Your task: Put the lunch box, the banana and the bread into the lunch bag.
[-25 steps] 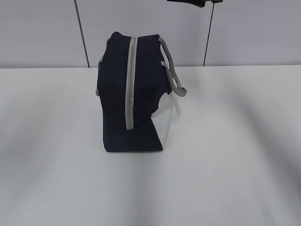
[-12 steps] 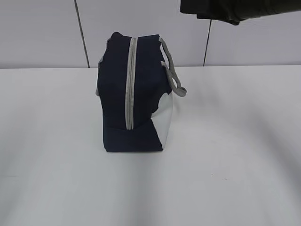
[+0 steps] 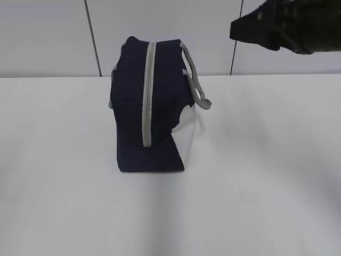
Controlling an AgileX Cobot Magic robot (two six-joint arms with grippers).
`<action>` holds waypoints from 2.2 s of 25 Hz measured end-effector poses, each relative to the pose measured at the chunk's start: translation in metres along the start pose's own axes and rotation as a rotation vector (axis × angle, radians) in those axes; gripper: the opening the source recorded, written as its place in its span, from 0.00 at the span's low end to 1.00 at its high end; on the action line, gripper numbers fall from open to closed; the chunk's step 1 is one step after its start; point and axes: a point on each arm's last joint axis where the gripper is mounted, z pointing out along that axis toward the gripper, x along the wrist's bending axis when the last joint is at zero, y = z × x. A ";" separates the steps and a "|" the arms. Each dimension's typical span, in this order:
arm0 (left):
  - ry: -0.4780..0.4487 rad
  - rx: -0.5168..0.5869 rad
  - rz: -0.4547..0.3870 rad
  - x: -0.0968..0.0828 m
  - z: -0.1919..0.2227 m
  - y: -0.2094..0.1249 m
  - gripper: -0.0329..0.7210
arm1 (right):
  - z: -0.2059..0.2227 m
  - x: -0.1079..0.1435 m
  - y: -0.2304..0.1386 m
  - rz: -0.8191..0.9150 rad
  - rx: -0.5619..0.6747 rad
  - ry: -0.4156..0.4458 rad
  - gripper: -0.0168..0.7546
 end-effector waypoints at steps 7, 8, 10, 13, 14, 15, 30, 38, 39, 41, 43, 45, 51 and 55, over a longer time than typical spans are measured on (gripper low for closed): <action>0.018 -0.013 -0.019 0.002 -0.001 -0.001 0.58 | -0.034 0.009 -0.015 -0.009 -0.037 -0.035 0.50; 0.018 -0.013 -0.019 0.002 -0.001 -0.001 0.58 | -0.038 0.009 -0.017 -0.010 -0.044 -0.044 0.50; 0.018 -0.013 -0.019 0.002 -0.002 -0.001 0.58 | -0.047 0.009 -0.022 -0.008 -0.061 -0.077 0.50; 0.018 -0.013 -0.019 0.002 -0.002 -0.001 0.58 | -0.058 0.005 -0.030 -0.002 -0.091 -0.148 0.50; 0.018 -0.013 -0.019 0.002 -0.002 -0.001 0.58 | -0.060 0.004 -0.033 0.001 -0.095 -0.170 0.50; 0.018 -0.013 -0.019 0.002 -0.002 -0.001 0.58 | -0.062 0.003 -0.036 0.003 -0.098 -0.184 0.50; 0.018 -0.018 -0.019 0.002 -0.002 -0.001 0.51 | -0.095 0.001 -0.092 -0.052 -0.093 -0.287 0.50; 0.018 -0.018 -0.019 0.002 -0.002 -0.001 0.49 | -0.101 -0.011 -0.101 -0.054 0.030 -0.472 0.50; 0.018 -0.018 -0.019 0.002 -0.002 -0.001 0.49 | -0.103 -0.009 -0.101 -0.041 0.064 -0.474 0.50; 0.018 -0.018 -0.019 0.002 -0.002 -0.001 0.49 | -0.108 0.000 -0.100 -0.080 0.155 -0.445 0.50; 0.018 -0.018 -0.019 0.002 -0.002 -0.001 0.49 | -0.116 0.009 -0.095 -0.113 0.214 -0.397 0.50; 0.018 -0.018 -0.019 0.002 -0.002 -0.001 0.49 | -0.128 0.016 -0.092 -0.127 0.271 -0.374 0.50; 0.018 -0.018 -0.022 0.002 -0.002 -0.001 0.46 | -0.167 0.024 -0.101 -0.126 0.386 -0.392 0.50; 0.018 -0.018 -0.022 0.002 -0.002 -0.001 0.43 | -0.192 0.029 -0.112 -0.125 0.438 -0.388 0.51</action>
